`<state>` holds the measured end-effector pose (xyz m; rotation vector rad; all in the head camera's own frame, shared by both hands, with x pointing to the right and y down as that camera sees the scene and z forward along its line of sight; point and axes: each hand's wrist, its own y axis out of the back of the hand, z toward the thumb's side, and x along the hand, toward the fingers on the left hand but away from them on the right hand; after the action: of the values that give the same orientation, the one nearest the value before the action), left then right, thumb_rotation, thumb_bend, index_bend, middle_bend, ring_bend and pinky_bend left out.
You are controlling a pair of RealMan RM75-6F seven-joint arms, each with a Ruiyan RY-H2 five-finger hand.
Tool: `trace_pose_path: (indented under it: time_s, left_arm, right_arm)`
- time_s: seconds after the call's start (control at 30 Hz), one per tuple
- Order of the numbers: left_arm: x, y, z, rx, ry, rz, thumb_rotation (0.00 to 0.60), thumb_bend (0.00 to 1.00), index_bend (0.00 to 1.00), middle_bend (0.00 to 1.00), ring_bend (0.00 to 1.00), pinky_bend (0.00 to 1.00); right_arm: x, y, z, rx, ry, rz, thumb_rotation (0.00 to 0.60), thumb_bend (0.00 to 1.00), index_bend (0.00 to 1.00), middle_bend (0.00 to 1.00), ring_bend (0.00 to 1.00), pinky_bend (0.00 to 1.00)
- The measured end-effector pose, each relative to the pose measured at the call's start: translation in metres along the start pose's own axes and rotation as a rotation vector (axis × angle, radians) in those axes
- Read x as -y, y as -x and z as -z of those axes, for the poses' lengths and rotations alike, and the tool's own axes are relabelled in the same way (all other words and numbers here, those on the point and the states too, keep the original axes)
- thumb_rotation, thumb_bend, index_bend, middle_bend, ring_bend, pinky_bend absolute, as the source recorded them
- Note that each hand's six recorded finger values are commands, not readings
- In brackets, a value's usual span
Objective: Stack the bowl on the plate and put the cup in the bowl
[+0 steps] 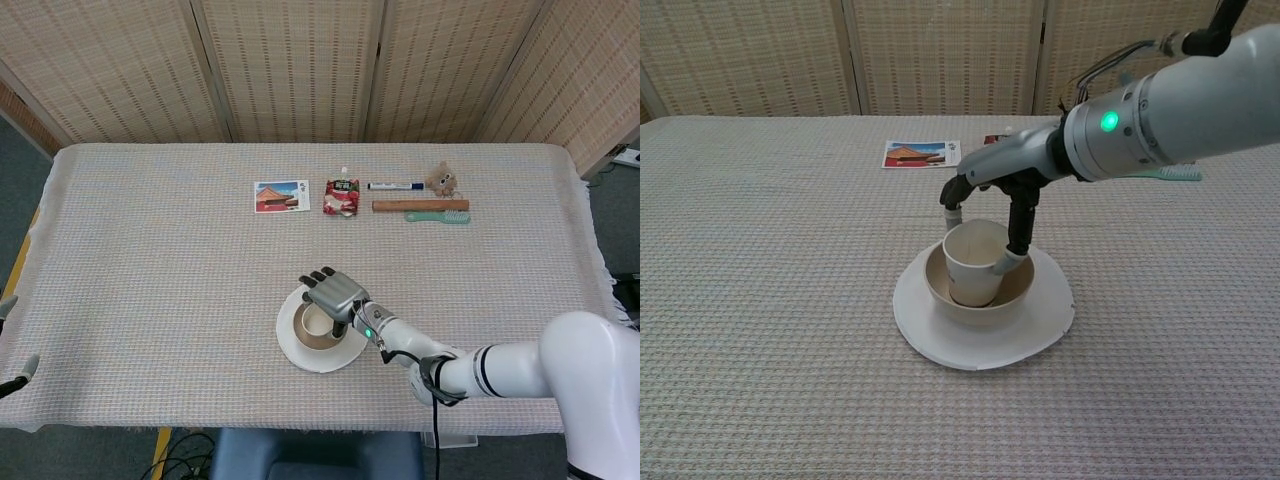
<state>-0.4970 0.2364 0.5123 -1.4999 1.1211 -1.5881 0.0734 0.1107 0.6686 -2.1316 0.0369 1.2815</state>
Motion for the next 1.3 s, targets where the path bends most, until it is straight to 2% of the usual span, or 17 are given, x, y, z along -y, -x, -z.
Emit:
trace_pose_path:
  time_s: [0.2,0.47,0.6,0.73,0.93,1.13,1.3]
  left_arm:
    - [-0.001,0.001,0.001,-0.003,0.001,-0.002,0.6,0.35,0.09,0.0,0.0,0.19]
    - [-0.002,0.001,0.0,-0.006,0.0,-0.005,0.6,0.35,0.09,0.0,0.0,0.19]
    - [-0.003,0.001,-0.001,-0.005,-0.002,-0.006,0.6,0.35,0.09,0.0,0.0,0.19]
    - [-0.005,0.0,-0.004,-0.003,-0.003,-0.008,0.6,0.35,0.09,0.0,0.0,0.19]
    - [-0.008,-0.001,-0.011,0.004,-0.019,-0.01,0.6,0.35,0.09,0.0,0.0,0.19]
    - [-0.01,-0.004,-0.023,0.02,-0.037,-0.004,0.6,0.35,0.09,0.0,0.0,0.19]
    - [-0.009,-0.009,-0.037,0.053,-0.06,0.013,0.6,0.35,0.09,0.0,0.0,0.19]
  right_arm:
    - [0.004,0.003,-0.001,0.007,-0.011,-0.016,0.6,0.25,0.33,0.0,0.0,0.0]
    - [0.001,-0.002,0.001,0.016,-0.016,-0.023,0.6,0.25,0.07,0.0,0.0,0.0]
    - [-0.006,-0.01,0.002,0.014,-0.024,-0.001,0.6,0.24,0.0,0.0,0.0,0.0]
    - [-0.016,-0.023,0.005,0.013,-0.032,0.027,0.6,0.23,0.0,0.0,0.0,0.0]
    - [-0.032,-0.054,0.017,0.022,-0.027,0.091,0.6,0.23,0.0,0.0,0.0,0.0]
    - [-0.047,-0.097,0.044,0.055,-0.011,0.195,0.6,0.21,0.0,0.0,0.0,0.0]
    - [-0.04,-0.132,0.076,0.122,0.006,0.305,0.6,0.21,0.0,0.0,0.0,0.0]
